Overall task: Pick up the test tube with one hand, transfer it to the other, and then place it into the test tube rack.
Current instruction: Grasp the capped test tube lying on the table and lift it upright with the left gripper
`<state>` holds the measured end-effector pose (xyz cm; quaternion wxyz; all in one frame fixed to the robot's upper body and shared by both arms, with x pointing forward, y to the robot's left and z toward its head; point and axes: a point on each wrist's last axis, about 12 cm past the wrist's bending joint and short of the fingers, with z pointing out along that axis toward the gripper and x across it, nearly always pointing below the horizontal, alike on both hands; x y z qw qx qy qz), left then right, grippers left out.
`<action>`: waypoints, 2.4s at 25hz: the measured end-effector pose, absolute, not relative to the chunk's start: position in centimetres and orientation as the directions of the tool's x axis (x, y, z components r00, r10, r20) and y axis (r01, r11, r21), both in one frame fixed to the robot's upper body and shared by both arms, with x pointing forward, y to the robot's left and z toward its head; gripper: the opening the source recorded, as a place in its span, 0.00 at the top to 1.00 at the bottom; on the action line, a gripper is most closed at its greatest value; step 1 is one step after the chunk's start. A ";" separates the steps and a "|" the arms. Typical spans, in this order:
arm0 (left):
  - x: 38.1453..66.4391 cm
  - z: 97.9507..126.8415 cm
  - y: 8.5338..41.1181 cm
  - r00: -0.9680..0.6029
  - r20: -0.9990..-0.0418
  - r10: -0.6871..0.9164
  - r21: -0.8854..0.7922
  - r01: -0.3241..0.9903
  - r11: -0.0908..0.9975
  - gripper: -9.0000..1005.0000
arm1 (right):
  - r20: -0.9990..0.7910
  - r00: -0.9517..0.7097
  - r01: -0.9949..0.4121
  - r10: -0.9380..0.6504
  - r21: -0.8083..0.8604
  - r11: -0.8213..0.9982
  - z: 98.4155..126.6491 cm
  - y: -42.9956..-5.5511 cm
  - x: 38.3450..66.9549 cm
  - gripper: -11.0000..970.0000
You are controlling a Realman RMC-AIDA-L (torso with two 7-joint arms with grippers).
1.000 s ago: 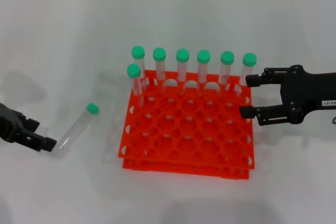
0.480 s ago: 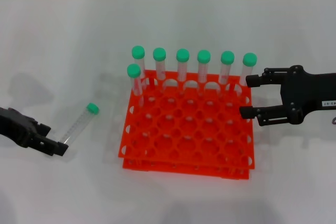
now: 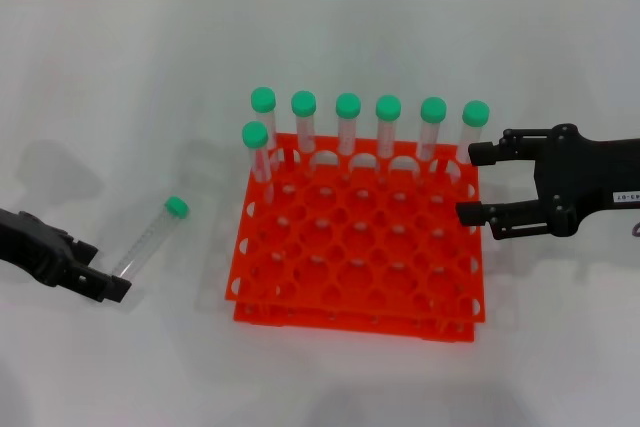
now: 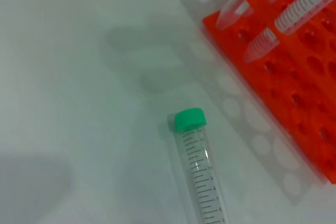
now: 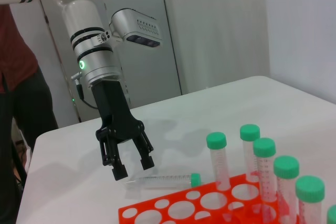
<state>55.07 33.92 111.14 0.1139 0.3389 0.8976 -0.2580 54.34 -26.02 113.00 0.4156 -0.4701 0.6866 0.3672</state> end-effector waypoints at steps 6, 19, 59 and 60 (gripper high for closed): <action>55.3 111.3 33.8 -0.742 -0.381 0.552 -0.380 0.669 0.639 0.15 | -0.916 -0.212 -0.950 -0.341 0.112 0.291 113.0 -26.0 54.4 0.20; 55.8 111.0 33.2 -0.736 -0.382 0.558 -0.380 0.676 0.631 0.24 | -0.916 -0.212 -0.950 -0.341 0.112 0.292 113.0 -26.0 54.4 0.20; 56.1 110.4 32.3 -0.726 -0.360 0.586 -0.373 0.687 0.623 0.53 | -0.916 -0.216 -0.950 -0.337 0.117 0.290 112.7 -25.9 54.4 0.20; 56.1 110.4 32.3 -0.727 -0.360 0.585 -0.373 0.687 0.624 0.53 | -0.916 -0.216 -0.950 -0.337 0.117 0.290 112.7 -25.9 54.4 0.20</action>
